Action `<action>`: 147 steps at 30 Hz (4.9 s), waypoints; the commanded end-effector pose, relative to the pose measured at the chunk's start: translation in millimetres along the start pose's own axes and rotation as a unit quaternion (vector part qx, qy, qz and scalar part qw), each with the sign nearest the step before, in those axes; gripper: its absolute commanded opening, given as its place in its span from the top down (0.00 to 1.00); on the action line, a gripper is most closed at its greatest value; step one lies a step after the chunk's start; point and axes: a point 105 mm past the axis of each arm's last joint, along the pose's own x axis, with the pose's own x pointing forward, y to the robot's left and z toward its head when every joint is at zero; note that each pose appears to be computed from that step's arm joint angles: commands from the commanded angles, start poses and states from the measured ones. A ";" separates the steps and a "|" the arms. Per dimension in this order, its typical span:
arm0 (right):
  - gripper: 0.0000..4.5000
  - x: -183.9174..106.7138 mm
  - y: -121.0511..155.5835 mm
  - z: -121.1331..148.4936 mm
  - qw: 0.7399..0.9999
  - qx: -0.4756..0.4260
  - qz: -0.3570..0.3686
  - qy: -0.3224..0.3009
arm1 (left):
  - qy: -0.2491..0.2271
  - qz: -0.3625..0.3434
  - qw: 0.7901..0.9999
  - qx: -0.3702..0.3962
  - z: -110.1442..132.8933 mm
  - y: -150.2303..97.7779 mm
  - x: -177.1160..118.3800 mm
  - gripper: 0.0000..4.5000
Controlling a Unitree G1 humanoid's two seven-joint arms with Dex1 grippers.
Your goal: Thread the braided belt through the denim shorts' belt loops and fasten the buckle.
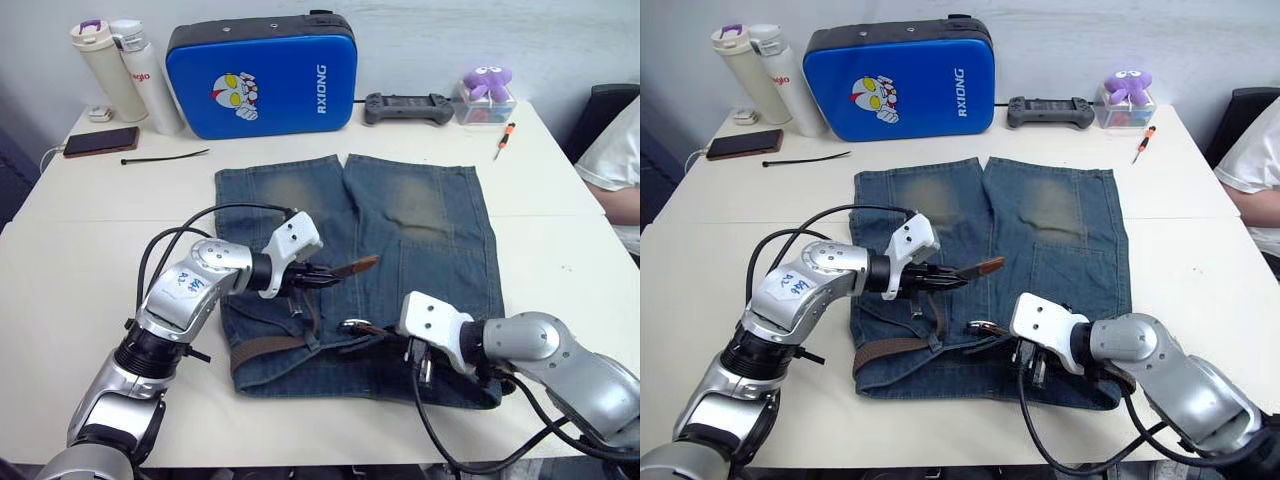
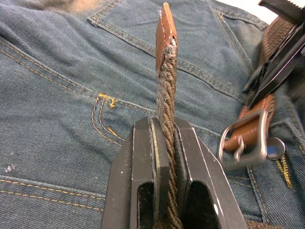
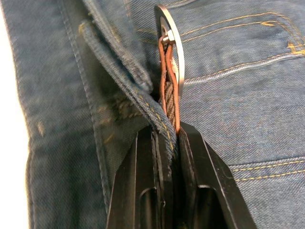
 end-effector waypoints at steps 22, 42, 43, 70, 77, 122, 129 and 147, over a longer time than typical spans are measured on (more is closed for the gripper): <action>1.00 -5.4 -38.0 5.5 0.931 0.298 -0.199 -0.063 | 0.064 0.003 0.988 -0.140 -15.3 -25.6 7.2 1.00; 1.00 -12.6 -20.0 26.6 0.949 0.261 -0.157 -0.081 | 0.032 0.007 0.997 -0.075 4.0 -21.3 19.7 1.00; 1.00 -12.3 -19.7 27.0 0.949 0.261 -0.155 -0.082 | 0.026 0.004 0.997 -0.071 6.5 -22.7 21.7 1.00; 1.00 -13.0 -6.3 31.2 0.980 0.183 -0.054 -0.054 | -0.041 0.021 0.997 0.065 17.8 -20.9 45.8 1.00; 1.00 -14.2 -2.2 27.1 0.991 0.125 -0.031 -0.026 | -0.033 0.005 0.997 0.071 11.7 -26.8 44.6 1.00; 1.00 -64.9 -88.0 35.2 0.940 -0.335 -0.062 0.021 | -0.093 -0.151 0.984 -0.021 35.1 -38.3 -13.4 0.14; 1.00 -87.9 -94.1 60.9 0.871 -0.485 -0.076 0.007 | -0.093 -0.173 0.977 -0.083 45.8 -29.3 -45.0 0.02; 1.00 -78.6 -77.1 80.1 0.887 -0.462 0.005 0.014 | -0.087 -0.137 0.986 -0.039 74.4 -34.8 11.4 0.02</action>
